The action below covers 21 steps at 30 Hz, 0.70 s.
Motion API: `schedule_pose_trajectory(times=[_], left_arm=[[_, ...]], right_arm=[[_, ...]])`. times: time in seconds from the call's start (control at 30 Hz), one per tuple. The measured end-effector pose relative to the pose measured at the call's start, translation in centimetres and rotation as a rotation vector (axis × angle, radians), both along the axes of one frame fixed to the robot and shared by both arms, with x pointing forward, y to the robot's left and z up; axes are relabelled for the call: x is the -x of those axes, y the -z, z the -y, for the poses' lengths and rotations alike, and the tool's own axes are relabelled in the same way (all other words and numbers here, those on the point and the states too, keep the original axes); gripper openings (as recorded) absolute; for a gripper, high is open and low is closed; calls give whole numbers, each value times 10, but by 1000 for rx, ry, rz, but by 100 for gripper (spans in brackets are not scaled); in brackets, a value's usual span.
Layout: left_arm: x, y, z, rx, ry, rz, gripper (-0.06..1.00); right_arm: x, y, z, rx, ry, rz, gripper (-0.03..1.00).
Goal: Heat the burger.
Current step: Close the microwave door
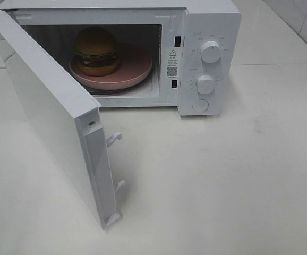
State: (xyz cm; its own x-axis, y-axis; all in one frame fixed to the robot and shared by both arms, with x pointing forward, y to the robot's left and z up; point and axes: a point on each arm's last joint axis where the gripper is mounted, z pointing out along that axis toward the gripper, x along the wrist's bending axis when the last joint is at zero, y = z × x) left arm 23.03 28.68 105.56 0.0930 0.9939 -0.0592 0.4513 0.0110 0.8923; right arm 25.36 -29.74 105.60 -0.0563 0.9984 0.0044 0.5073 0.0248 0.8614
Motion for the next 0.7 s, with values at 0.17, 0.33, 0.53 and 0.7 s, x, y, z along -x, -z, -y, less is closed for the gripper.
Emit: schedule_pose_trajectory(times=[0.17, 0.33, 0.53, 0.7], left_arm=[[0, 0, 0, 0, 0, 0, 88], [0, 0, 0, 0, 0, 0, 88], [0, 0, 0, 0, 0, 0, 88], [0, 0, 0, 0, 0, 0, 88]], right_arm=[[11, 0, 0, -6, -1, 70, 76], [18, 0, 1, 3, 0, 117, 76], [18, 0, 1, 5, -1, 117, 76], [18, 0, 1, 5, -1, 117, 76]])
